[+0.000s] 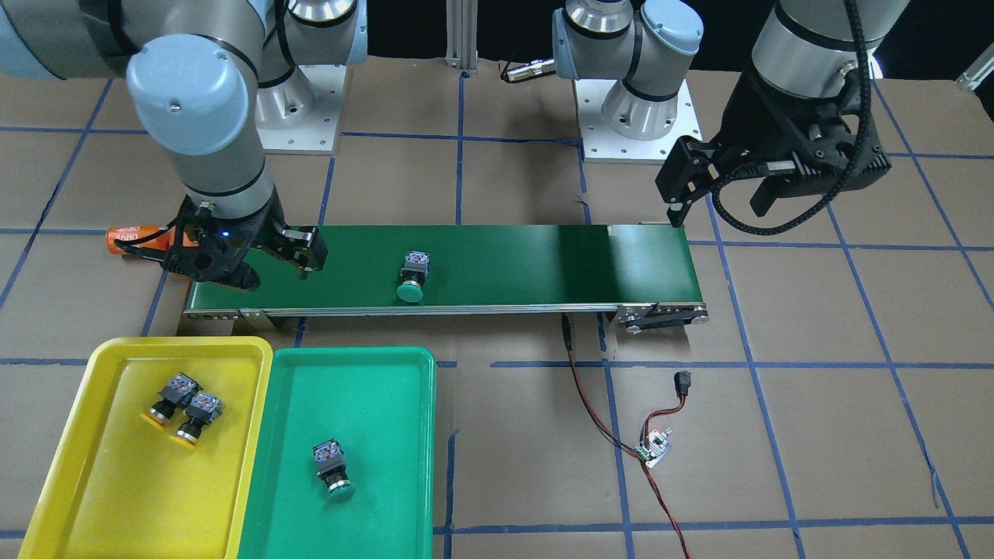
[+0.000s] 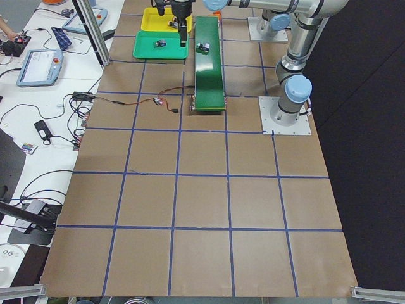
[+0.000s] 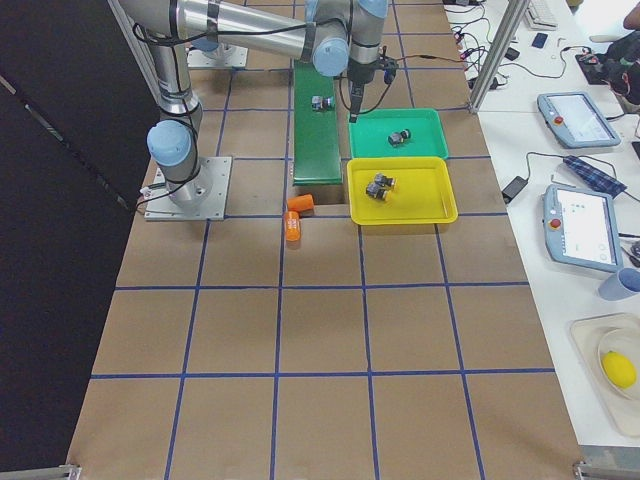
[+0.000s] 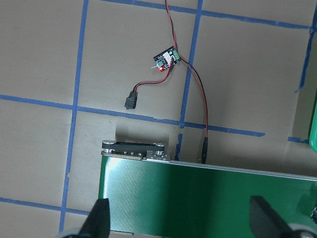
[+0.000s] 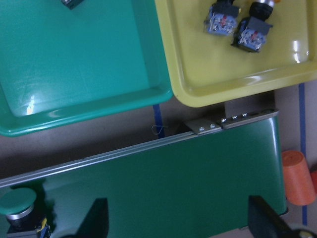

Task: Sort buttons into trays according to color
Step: 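Return the right gripper to the belt and grasp the green button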

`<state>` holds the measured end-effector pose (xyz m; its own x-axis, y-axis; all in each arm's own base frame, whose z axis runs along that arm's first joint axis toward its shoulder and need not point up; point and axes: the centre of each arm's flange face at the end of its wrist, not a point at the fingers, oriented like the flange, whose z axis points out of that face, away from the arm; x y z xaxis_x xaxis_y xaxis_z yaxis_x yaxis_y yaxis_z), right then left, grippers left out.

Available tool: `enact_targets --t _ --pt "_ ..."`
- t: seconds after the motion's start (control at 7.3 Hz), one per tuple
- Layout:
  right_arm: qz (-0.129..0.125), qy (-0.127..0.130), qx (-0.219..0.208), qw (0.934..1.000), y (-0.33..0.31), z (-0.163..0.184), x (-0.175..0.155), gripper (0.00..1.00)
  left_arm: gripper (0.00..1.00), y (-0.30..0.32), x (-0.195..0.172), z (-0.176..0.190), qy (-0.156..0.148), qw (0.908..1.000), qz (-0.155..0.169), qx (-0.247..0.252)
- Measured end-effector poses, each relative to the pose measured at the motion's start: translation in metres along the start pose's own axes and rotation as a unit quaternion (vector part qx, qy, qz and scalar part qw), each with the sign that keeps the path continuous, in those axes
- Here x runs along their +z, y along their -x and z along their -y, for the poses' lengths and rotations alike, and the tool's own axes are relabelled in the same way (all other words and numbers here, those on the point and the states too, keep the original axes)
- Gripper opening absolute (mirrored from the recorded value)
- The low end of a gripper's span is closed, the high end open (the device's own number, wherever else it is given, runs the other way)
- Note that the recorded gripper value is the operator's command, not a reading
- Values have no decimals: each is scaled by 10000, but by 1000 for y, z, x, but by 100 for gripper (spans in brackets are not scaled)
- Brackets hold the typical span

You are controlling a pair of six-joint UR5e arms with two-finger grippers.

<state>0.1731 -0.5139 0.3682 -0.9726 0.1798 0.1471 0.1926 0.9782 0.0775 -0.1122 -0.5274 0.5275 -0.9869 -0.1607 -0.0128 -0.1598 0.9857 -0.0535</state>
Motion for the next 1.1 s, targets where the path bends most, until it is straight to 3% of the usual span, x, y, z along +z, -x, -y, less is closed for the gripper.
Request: enact_targets --t 0.14,0.68,1.1 --pt "45 118 18 9999 13 -13 8 100 100 0 0 0 -2 10000 -2 -2" --pt "622 441 -194 9969 52 -42 44 100 100 0 0 0 -5 10000 -2 3" --pt "788 612 -236 9947 62 -47 83 100 100 0 -1 0 -11 10000 -4 0"
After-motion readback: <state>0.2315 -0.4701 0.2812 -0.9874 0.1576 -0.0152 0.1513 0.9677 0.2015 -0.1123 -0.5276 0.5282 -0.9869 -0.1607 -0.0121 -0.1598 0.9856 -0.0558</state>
